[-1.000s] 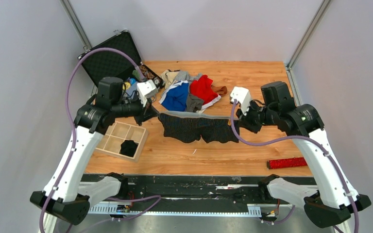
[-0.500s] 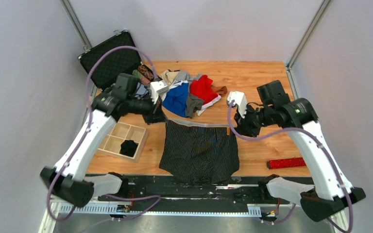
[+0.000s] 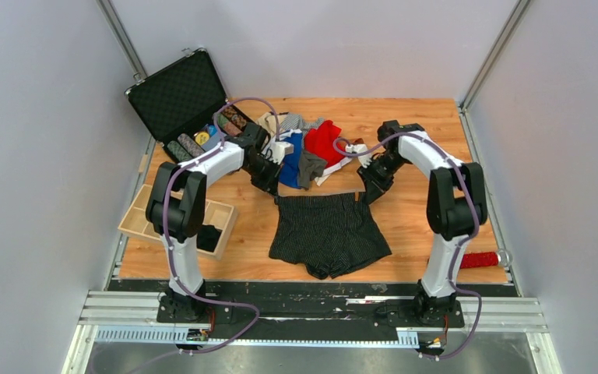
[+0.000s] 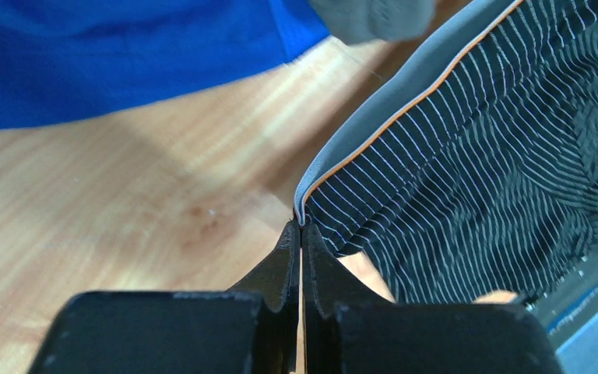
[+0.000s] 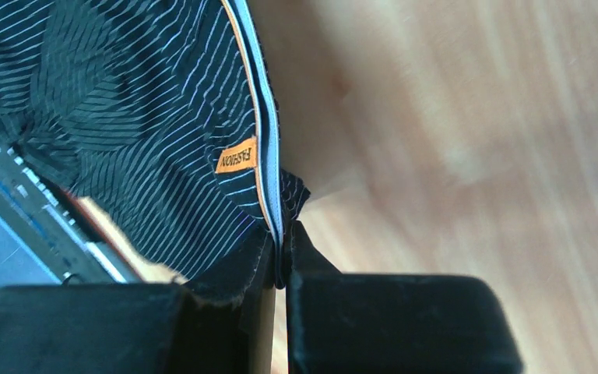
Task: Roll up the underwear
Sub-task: Flatten out the underwear at the center of the board.
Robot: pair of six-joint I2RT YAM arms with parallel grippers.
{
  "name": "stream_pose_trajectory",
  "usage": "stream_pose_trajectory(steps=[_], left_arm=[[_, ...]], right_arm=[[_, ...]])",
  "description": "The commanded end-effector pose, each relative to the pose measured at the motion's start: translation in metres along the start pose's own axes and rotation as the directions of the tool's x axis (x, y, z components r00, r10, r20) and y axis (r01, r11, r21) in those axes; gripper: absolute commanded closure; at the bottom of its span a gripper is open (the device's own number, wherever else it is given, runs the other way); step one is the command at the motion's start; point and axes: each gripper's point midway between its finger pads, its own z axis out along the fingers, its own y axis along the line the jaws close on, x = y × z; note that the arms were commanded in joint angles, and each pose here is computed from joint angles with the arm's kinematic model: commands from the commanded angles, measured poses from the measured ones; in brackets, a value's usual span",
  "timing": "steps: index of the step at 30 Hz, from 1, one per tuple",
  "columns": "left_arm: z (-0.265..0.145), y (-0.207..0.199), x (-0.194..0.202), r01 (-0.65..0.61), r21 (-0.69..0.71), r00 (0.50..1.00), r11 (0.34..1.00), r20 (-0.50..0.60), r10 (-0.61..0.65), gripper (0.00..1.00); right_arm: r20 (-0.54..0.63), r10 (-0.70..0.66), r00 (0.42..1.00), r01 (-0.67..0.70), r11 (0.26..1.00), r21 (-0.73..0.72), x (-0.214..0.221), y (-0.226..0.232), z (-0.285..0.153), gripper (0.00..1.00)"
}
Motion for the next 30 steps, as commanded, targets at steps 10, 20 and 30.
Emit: stream_pose_trajectory(steps=[10,20,30], left_arm=[[0.009,0.033,-0.049,0.057,-0.129,0.988,0.99,0.15,-0.038,1.0],[0.016,0.024,-0.038,0.114,-0.073,0.987,0.991,0.121,-0.105,1.0],[0.024,0.023,-0.026,0.147,-0.058,0.987,0.987,0.077,-0.142,1.0]], right_arm=[[0.091,0.069,0.993,-0.085,0.98,0.18,-0.045,-0.083,0.006,0.69],[0.468,-0.349,0.812,0.147,0.898,0.415,-0.143,0.009,-0.118,0.47],[0.485,-0.547,0.682,0.591,0.803,0.075,-0.121,0.19,0.043,0.56]])
